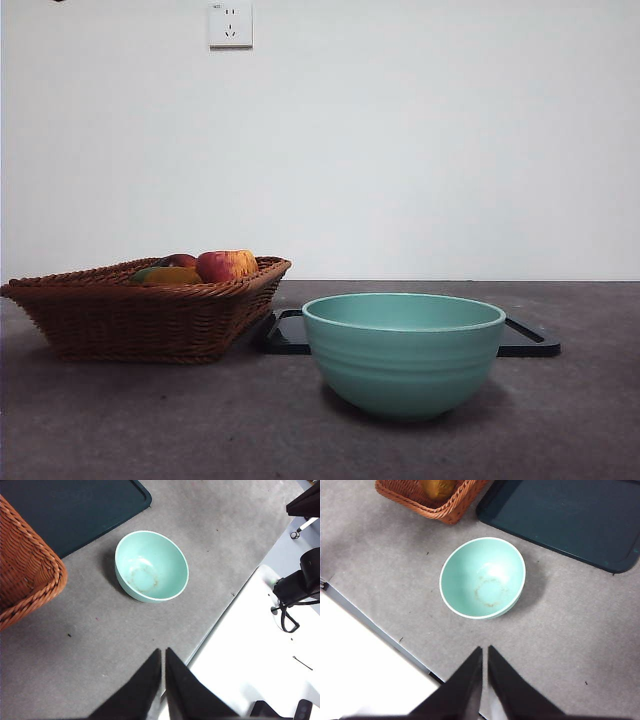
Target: Pick up the wifruite, put it on the bowl, pick up the plate, put it on desk
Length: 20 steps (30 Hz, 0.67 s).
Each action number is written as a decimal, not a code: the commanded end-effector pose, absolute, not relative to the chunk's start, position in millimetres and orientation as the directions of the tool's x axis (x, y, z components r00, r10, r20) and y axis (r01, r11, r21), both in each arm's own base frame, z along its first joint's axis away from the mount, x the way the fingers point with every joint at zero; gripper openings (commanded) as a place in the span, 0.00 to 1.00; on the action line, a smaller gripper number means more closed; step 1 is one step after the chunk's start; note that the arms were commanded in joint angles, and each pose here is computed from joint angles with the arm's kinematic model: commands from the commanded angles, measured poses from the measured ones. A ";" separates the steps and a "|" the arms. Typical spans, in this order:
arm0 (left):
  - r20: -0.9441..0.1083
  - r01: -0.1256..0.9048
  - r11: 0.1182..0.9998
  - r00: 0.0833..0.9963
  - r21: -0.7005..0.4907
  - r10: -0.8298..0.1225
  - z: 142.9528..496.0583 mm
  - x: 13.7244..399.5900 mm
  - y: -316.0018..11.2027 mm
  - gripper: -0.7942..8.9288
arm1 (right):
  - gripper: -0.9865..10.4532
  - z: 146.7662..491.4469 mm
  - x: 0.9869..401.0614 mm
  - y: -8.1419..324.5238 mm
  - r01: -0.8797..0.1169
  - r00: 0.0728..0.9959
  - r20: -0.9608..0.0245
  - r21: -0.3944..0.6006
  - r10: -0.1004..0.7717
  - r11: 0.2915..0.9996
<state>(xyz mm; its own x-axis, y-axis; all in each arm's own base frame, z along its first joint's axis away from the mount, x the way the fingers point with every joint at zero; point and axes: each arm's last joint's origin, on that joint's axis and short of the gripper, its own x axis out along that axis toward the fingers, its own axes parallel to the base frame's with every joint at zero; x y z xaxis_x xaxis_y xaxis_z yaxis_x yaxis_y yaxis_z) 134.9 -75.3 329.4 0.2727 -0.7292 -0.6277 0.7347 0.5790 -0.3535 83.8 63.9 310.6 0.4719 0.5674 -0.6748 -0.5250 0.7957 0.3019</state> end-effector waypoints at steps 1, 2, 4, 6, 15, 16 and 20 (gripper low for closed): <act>-0.613 0.751 0.567 0.281 -0.339 -0.739 334.8 133.6 -75.5 0.09 | 0.09 315.2 84.0 65.0 -0.541 0.476 -0.663 0.298 0.578 0.787; -0.610 0.752 0.566 0.284 -0.337 -0.740 335.4 132.7 -75.1 0.09 | 0.09 315.2 84.0 65.0 -0.541 0.476 -0.663 0.298 0.578 0.787; -0.591 0.762 0.563 0.304 -0.321 -0.747 338.3 132.1 -74.6 0.09 | 0.09 315.2 84.0 65.0 -0.541 0.476 -0.663 0.298 0.578 0.787; -0.569 0.771 0.561 0.327 -0.302 -0.755 341.6 130.3 -73.2 0.09 | 0.09 315.2 84.0 65.0 -0.541 0.476 -0.663 0.298 0.578 0.787; -0.138 0.742 0.665 0.669 0.081 -0.730 385.6 116.7 -43.9 0.09 | 0.09 315.3 84.1 65.0 -0.541 0.477 -0.662 0.298 0.579 0.787; -0.070 0.698 0.704 0.715 0.129 -0.696 388.4 112.9 -38.6 0.09 | 0.09 315.4 84.2 65.1 -0.541 0.478 -0.661 0.298 0.579 0.786; 0.114 0.473 0.853 0.856 0.222 -0.504 381.8 102.7 -23.0 0.09 | 0.09 315.7 84.4 65.2 -0.543 0.480 -0.658 0.298 0.581 0.786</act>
<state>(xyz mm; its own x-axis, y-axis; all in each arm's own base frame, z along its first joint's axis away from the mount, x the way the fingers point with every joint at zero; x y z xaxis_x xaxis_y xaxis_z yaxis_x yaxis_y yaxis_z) 101.3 -24.6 382.7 0.8352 -0.5440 0.0807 0.5213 0.8299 0.1986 84.0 64.0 310.7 0.4736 0.5682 -0.6729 -0.5254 0.7955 0.3020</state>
